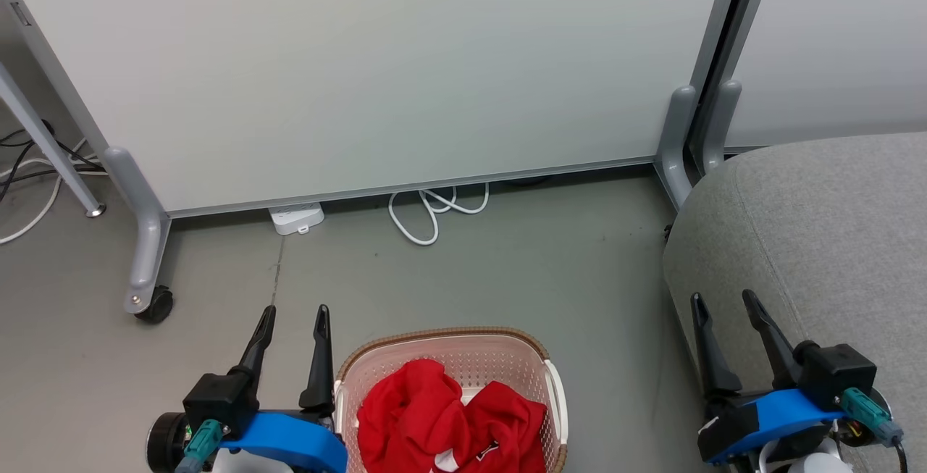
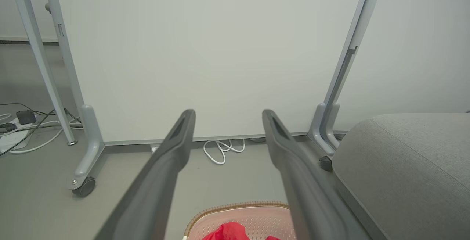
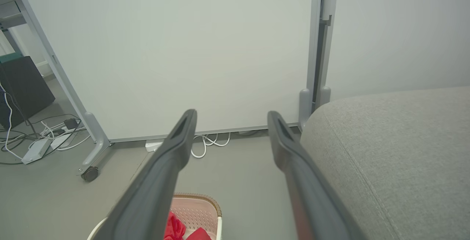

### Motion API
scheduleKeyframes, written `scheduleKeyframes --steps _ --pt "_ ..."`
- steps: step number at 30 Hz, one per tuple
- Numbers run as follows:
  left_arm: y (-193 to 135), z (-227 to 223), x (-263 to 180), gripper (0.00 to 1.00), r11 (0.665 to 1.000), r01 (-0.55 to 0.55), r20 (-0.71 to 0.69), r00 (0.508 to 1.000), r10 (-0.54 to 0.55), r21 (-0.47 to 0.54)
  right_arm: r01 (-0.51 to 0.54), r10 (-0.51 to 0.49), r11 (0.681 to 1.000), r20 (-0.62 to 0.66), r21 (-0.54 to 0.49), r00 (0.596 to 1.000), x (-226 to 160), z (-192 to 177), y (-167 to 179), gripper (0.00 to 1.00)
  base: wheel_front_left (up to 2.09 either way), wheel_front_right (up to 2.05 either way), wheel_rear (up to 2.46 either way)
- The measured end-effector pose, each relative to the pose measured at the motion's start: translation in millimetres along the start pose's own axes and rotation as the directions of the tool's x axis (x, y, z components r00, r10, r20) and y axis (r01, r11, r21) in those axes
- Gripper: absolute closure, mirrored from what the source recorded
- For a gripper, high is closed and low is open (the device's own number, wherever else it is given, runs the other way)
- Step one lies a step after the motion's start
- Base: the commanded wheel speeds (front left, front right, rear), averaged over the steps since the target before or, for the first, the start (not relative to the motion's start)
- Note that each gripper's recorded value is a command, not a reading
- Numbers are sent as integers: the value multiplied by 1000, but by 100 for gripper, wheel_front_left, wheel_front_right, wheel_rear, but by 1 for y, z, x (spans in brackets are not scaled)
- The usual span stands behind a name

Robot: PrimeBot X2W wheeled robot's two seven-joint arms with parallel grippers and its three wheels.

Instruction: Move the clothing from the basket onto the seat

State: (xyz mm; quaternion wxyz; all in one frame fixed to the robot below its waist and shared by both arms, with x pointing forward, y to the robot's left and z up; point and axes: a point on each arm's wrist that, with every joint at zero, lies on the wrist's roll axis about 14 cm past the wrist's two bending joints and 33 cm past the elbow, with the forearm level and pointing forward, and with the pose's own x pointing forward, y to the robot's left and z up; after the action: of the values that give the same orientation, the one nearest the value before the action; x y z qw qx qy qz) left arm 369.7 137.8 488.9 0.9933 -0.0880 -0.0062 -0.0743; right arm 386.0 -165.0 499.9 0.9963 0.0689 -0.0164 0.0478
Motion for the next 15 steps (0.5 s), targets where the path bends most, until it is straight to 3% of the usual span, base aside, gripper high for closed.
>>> scheduleKeyframes --steps 15 --pt "-9 -47 27 0 999 48 -147 988 -48 -5 -26 27 999 24 -37 999 19 10 4 0 0 0 0"
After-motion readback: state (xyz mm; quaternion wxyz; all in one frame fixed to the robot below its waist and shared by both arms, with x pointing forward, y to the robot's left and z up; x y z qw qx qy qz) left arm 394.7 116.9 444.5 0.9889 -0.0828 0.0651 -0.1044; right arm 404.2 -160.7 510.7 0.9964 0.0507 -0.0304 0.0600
